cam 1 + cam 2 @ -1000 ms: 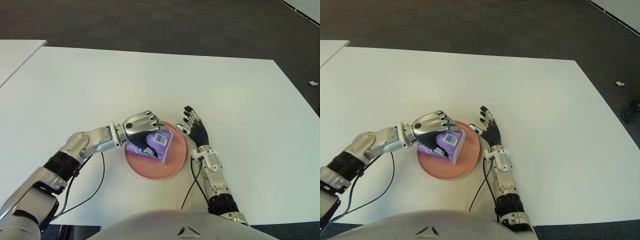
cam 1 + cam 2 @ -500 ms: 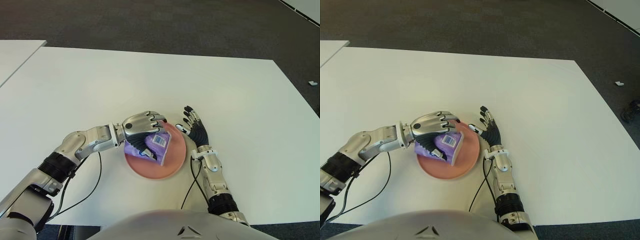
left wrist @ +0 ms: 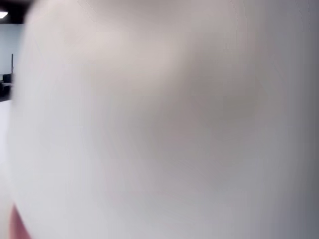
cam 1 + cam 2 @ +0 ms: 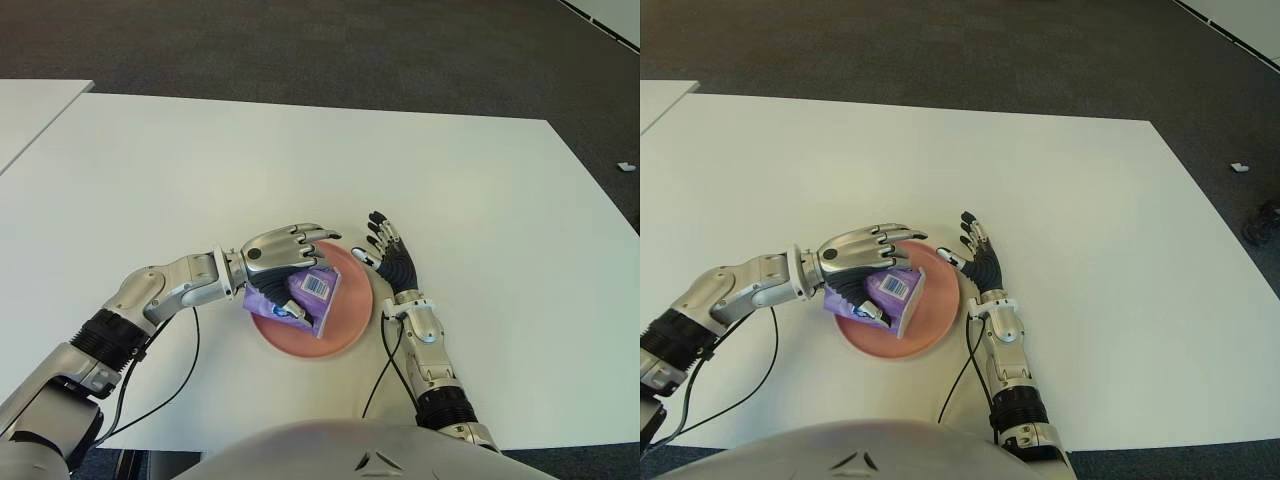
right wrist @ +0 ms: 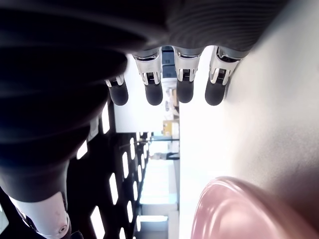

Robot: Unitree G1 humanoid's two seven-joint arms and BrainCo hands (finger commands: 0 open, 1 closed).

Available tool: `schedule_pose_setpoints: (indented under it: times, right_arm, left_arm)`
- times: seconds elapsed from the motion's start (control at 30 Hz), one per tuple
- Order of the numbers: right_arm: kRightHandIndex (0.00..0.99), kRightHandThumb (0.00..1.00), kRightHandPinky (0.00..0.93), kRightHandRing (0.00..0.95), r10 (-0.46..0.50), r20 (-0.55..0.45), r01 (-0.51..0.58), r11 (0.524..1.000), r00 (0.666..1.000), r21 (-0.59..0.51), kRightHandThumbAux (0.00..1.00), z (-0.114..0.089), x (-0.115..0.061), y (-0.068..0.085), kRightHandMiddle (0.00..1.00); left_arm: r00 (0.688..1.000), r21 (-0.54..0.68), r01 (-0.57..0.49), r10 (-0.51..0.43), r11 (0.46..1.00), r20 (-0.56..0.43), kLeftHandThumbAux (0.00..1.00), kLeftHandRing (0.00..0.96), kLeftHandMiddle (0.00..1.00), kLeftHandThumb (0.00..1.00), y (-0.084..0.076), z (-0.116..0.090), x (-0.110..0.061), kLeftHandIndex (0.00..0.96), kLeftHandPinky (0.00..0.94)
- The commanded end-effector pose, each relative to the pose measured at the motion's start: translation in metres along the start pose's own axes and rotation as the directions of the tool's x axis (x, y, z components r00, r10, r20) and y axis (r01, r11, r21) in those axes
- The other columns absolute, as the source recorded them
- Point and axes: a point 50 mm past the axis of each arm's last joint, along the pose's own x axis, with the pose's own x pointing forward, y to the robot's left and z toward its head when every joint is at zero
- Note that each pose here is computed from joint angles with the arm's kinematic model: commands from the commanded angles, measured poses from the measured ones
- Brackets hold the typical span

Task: Put the tissue paper into the plate.

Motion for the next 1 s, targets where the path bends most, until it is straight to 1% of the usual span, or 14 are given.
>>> schedule_pose_setpoints:
  times: [0.03,0.47,0.67,1.0]
  right_arm:
    - [0.015,0.040,0.066,0.026,-0.030,-0.179,0.033,0.999,0.983,0.010,0.700,-0.0345,-0.0225,-0.0036,0.026]
    - [0.020,0.060,0.088,0.043,-0.030,-0.152,0.032,0.999,0.988,0.013,0.712,-0.0332,-0.0226,-0.0031,0.036]
    - [0.014,0.068,0.068,0.037,-0.025,-0.156,0.027,1.000,0.987,0.015,0.715,-0.0332,-0.0226,-0.0028,0.031]
    - [0.012,0.046,0.051,0.029,-0.024,-0.167,0.026,1.000,0.986,0.009,0.717,-0.0343,-0.0223,-0.0031,0.028]
  left_arm:
    - [1.000,-0.026,0.008,-0.008,1.000,-0.005,0.202,0.000,0.000,0.176,-0.0041,0.0024,-0.0044,0.000,0.000]
    - [0.999,-0.050,-0.031,0.031,0.998,-0.015,0.210,0.000,0.000,0.193,-0.0001,0.0017,-0.0066,0.000,0.000]
    - [0.998,-0.060,-0.065,0.063,0.996,-0.030,0.229,0.000,0.000,0.174,0.0003,0.0002,-0.0080,0.000,0.000]
    - [0.993,-0.052,-0.114,0.111,0.992,-0.046,0.269,0.000,0.000,0.129,0.0024,-0.0021,-0.0099,0.000,0.000]
